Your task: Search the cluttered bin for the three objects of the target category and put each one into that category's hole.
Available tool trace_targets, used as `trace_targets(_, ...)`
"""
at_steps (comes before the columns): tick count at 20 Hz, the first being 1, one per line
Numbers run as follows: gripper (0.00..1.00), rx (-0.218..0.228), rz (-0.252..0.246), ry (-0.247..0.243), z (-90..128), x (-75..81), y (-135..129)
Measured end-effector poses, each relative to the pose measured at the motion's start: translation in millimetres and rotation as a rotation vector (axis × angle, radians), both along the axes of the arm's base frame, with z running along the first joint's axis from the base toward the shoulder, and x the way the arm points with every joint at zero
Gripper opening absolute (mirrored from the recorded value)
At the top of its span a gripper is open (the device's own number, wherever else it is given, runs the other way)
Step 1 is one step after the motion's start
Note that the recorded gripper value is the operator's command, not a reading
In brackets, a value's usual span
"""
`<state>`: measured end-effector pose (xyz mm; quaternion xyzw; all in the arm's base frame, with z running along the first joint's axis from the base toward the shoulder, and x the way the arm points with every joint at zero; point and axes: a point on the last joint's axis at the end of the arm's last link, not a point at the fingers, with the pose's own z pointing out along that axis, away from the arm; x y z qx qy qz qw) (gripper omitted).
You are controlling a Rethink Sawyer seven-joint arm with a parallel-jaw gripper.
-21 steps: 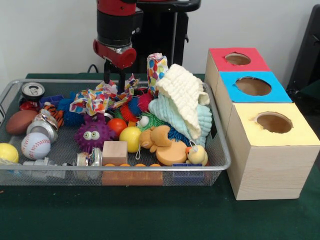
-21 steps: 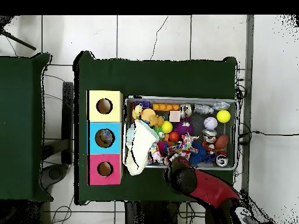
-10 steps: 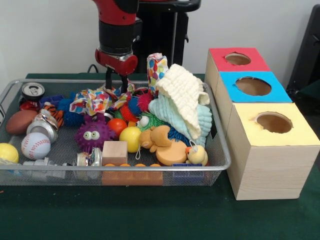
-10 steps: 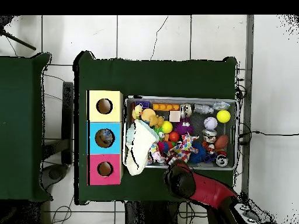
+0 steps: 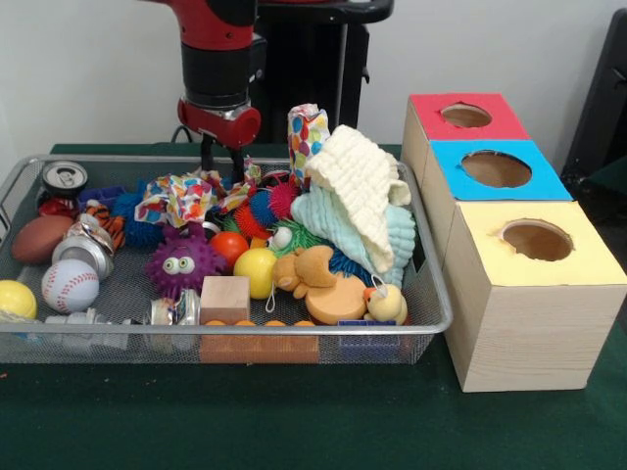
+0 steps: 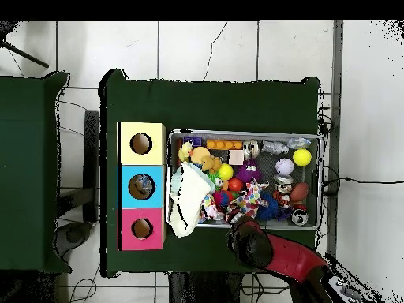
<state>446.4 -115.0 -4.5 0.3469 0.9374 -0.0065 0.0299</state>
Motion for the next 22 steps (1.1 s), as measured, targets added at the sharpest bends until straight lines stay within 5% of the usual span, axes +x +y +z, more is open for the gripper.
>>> trace_targets(8, 1.00, 0.020, 0.003, 0.084, 17.1, 9.1, -5.2)
trace_targets(16, 1.00, 0.036, 0.005, 0.235, 52.5, 16.4, -13.5)
trace_targets(22, 1.00, 0.014, 0.011, 0.203, 74.5, 38.4, -22.4)
